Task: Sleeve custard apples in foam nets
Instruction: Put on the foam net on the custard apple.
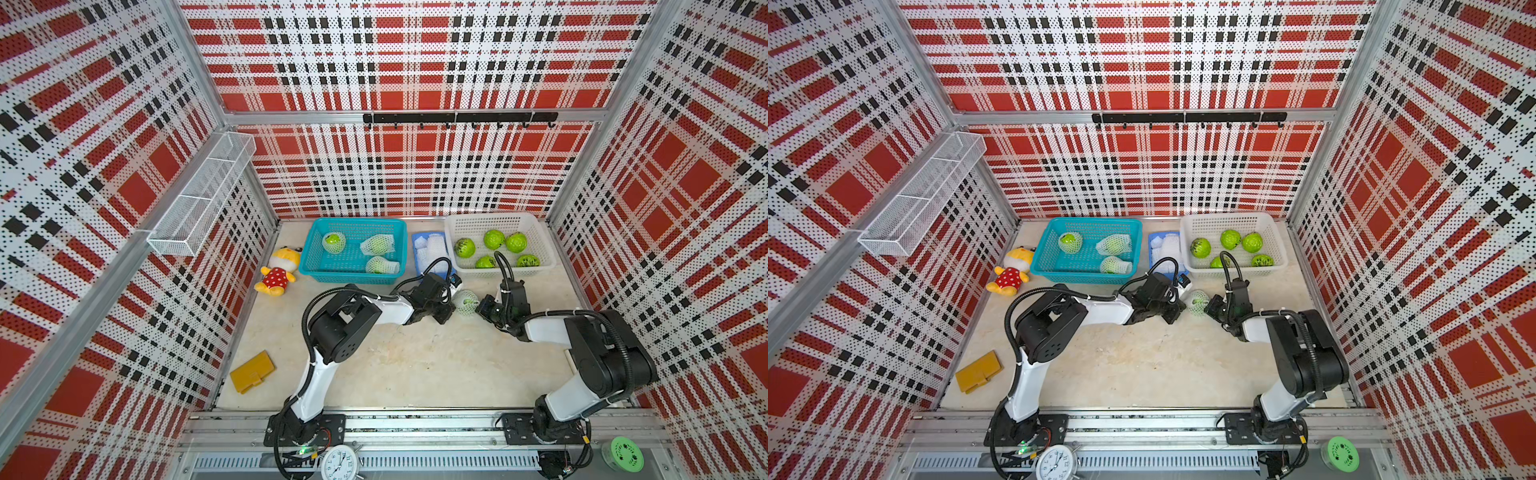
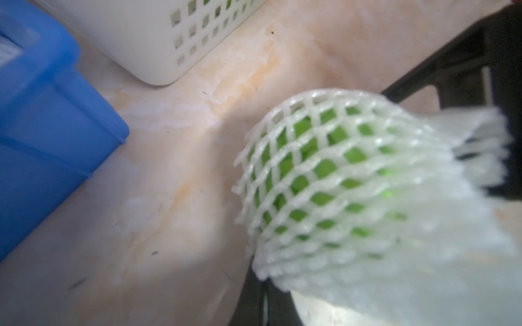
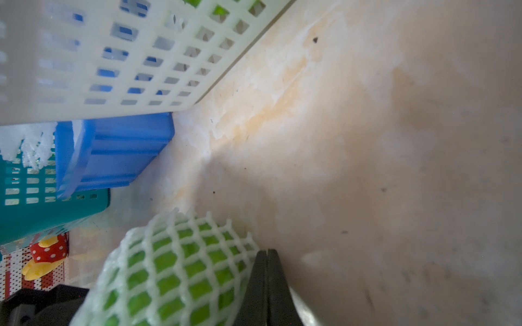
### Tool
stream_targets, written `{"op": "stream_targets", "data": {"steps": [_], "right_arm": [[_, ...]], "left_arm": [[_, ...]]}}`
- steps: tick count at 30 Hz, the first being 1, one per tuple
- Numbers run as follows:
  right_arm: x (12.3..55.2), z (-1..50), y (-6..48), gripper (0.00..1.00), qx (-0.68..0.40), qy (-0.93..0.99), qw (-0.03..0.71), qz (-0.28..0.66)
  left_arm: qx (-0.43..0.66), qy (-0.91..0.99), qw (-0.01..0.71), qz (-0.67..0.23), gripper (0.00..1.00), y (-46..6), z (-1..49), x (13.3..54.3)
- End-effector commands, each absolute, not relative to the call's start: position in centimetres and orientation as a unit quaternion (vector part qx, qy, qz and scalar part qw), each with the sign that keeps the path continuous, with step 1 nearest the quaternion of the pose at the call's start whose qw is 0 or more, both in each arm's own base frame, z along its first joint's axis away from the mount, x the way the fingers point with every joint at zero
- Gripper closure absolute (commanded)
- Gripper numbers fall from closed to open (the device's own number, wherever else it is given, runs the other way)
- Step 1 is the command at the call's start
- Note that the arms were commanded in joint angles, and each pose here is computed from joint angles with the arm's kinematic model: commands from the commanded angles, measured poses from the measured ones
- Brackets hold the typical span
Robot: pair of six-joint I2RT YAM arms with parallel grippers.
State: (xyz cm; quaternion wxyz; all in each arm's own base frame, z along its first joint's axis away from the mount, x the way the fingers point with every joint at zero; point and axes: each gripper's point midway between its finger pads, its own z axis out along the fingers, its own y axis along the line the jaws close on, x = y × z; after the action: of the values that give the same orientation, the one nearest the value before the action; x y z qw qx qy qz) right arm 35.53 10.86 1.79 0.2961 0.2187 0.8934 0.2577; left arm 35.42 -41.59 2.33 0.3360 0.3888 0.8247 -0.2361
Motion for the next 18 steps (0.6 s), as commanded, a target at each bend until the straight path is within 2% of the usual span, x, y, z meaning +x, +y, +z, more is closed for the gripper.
{"op": "stream_targets", "data": {"steps": [1,11,18], "right_arm": [[35.2,0.7,10.5,1.0,0.216,0.903,0.286,0.235],[35.0,0.8,10.5,1.0,0.214,0.903,0.287,0.237],[35.0,1.4,10.3,0.96,0.21,0.903,0.294,0.233]], "left_arm": [[0.375,0.856,0.29,-0.205,0.98,-39.9,-0.9,34.9],[0.376,0.867,0.268,-0.187,0.86,-39.5,-1.7,34.9],[0.373,0.871,0.262,-0.181,0.88,-39.3,-1.9,35.0]]}}
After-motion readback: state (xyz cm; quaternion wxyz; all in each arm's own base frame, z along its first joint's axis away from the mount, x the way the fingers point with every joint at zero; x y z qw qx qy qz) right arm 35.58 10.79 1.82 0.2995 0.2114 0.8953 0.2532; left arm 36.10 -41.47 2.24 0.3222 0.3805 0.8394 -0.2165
